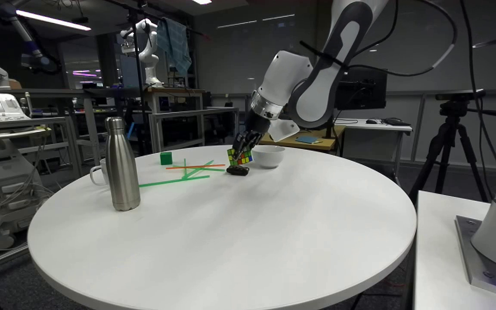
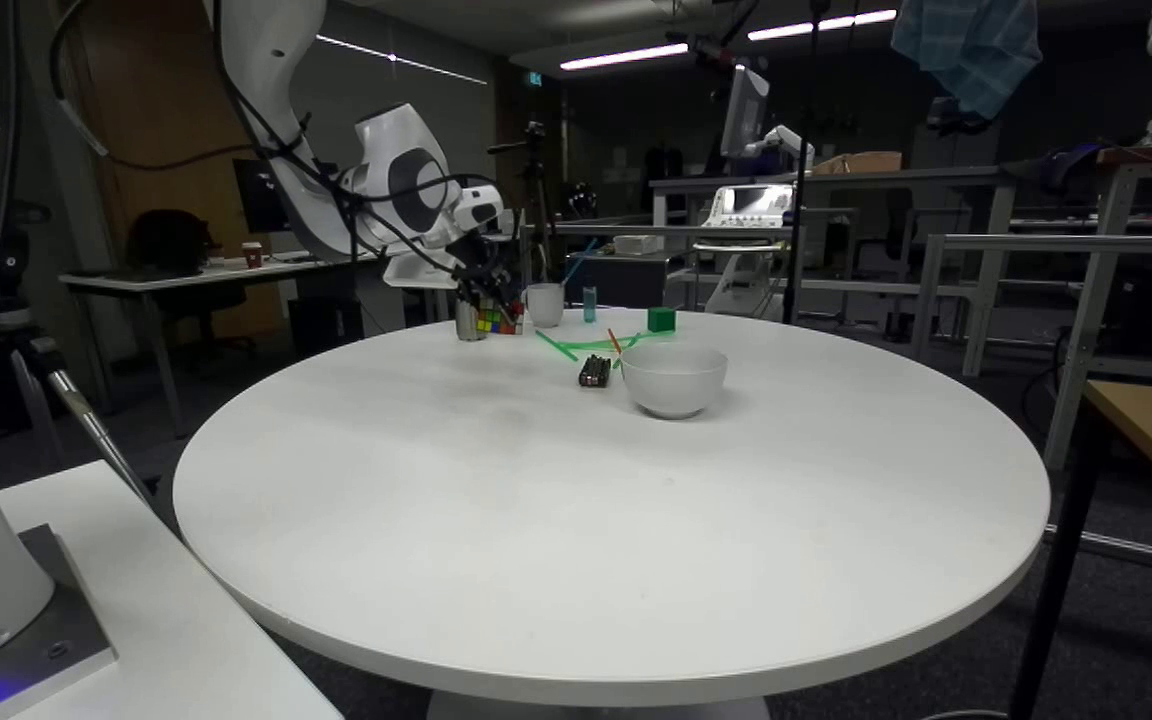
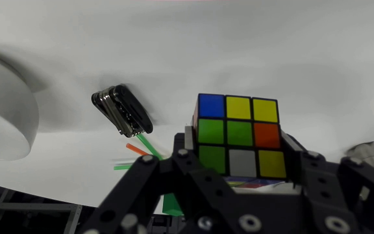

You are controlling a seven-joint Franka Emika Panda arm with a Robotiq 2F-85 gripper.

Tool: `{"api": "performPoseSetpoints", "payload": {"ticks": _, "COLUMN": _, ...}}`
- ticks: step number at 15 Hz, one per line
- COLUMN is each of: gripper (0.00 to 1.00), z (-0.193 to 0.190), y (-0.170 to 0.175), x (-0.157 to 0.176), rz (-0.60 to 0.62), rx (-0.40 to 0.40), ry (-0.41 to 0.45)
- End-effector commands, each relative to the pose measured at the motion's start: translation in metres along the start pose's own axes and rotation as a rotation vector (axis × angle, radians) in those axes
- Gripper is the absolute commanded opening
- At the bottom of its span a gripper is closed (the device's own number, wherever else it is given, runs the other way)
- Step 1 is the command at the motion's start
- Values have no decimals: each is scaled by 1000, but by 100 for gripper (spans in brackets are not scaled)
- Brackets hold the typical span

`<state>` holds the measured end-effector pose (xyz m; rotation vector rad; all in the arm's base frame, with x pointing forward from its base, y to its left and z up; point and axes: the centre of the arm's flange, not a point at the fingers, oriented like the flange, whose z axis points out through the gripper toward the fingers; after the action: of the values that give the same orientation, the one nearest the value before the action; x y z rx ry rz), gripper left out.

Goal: Place the Rubik's cube in the middle of the table

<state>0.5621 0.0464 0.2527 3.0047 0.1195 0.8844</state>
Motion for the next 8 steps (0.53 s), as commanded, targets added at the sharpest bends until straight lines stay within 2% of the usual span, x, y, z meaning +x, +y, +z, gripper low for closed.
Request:
{"api": "performPoseSetpoints", "payload": {"ticks": 1, "gripper": 35, "z": 19, "y": -3, "x": 11, "rz": 0, "rx": -4, "ry": 38}}
{"api": "performPoseSetpoints", "payload": {"ticks": 8, "gripper": 35, "z": 38, "y": -2, "x": 21, "rz": -14, "rx": -19, "ry": 39}}
